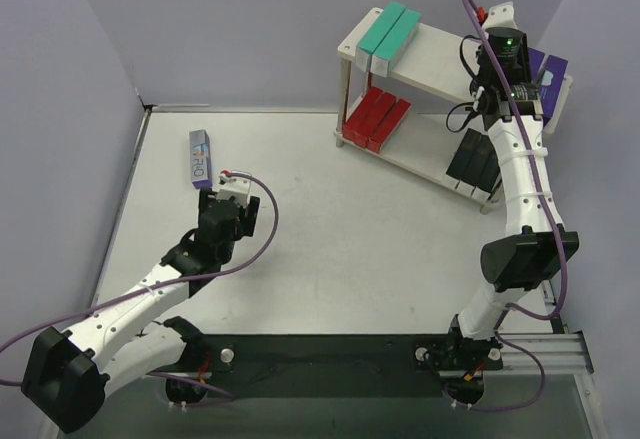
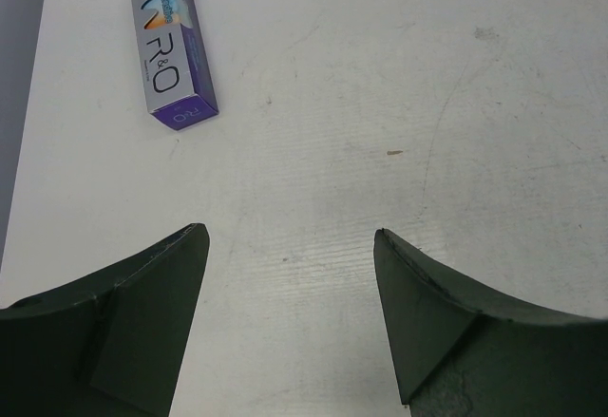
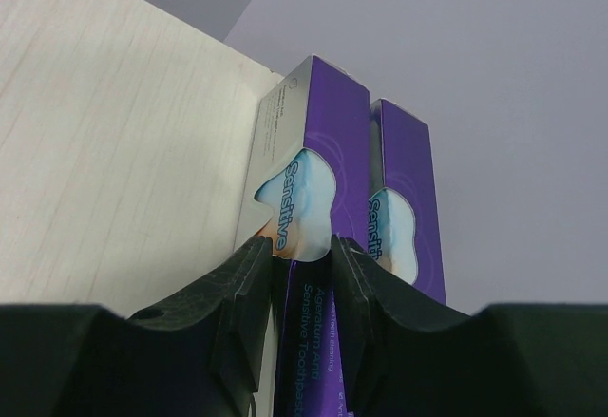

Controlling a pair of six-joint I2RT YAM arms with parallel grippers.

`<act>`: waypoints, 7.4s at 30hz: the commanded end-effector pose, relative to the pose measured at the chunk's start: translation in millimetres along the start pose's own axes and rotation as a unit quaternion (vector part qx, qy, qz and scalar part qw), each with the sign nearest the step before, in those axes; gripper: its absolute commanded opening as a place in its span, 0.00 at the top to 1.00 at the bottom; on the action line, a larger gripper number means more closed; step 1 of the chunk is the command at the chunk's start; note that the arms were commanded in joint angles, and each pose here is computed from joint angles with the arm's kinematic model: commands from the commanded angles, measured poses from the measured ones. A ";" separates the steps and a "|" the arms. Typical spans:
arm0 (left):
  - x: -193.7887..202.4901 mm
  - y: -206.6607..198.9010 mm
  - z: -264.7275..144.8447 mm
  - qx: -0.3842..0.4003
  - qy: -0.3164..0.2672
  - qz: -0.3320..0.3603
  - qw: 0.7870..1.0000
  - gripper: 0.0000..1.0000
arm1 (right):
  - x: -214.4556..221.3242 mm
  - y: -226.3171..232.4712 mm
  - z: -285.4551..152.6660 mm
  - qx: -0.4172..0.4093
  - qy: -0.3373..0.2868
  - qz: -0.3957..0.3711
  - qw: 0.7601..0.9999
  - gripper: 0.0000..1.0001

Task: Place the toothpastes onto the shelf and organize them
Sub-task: Adjust the toothpaste on the shelf, then pick up the toothpaste from the center of the board.

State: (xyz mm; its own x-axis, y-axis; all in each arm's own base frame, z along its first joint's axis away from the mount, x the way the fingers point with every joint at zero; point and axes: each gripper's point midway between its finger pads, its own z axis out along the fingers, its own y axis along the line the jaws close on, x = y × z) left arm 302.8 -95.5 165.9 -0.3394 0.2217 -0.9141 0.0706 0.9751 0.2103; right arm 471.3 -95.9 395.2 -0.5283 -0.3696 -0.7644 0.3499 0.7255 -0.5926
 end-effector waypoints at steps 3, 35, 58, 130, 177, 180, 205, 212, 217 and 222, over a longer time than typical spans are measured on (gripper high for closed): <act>-14.1 -0.1 0.9 -0.002 -0.019 -0.008 1.000 0.19 | 17.7 1.4 7.3 -0.007 0.023 -0.023 0.999 0.69; -12.7 -1.3 3.1 0.003 -0.016 -0.010 1.000 0.19 | 29.7 -10.2 -0.5 0.022 0.043 -0.010 0.999 0.76; -17.5 -0.3 1.1 0.001 -0.022 -0.024 0.999 0.19 | -30.0 -20.8 -41.9 0.015 -0.034 0.036 0.999 0.38; 25.5 84.2 251.5 0.019 0.236 -0.272 0.933 0.47 | 149.7 140.7 -251.8 -0.437 -0.022 0.186 0.880 0.01; -150.4 -217.5 -25.1 0.445 0.027 -0.452 0.772 0.46 | 91.2 297.2 -344.8 -0.608 -0.054 0.259 0.749 0.04; -154.5 -220.1 -30.5 0.452 0.020 -0.449 0.771 0.46 | 98.8 302.9 -333.4 -0.582 -0.031 0.264 0.769 0.06; -173.8 -209.4 -36.0 0.446 -0.043 -0.468 0.762 0.29 | 95.5 302.5 -329.1 -0.541 -0.037 0.220 0.811 0.75; -188.7 -156.8 -24.9 0.379 -0.105 -0.434 0.810 0.17 | 73.1 272.3 -336.2 -0.536 -0.046 0.208 0.817 0.79; -209.8 -62.7 -18.6 0.249 -0.194 -0.389 0.866 0.15 | 62.0 239.8 -329.5 -0.503 -0.042 0.182 0.844 0.80; -204.2 4.6 -30.4 0.115 -0.246 -0.276 0.922 0.09 | 44.6 195.7 -306.5 -0.445 -0.040 0.177 0.877 0.81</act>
State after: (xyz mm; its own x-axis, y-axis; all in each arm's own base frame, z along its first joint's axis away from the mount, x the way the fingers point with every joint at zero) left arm 347.4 -189.0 345.1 -0.1132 -0.6004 -0.7917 0.3690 0.7144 -0.5945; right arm 269.2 248.8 285.9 -0.4853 -0.0408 -0.8734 -0.3806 0.9092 0.1690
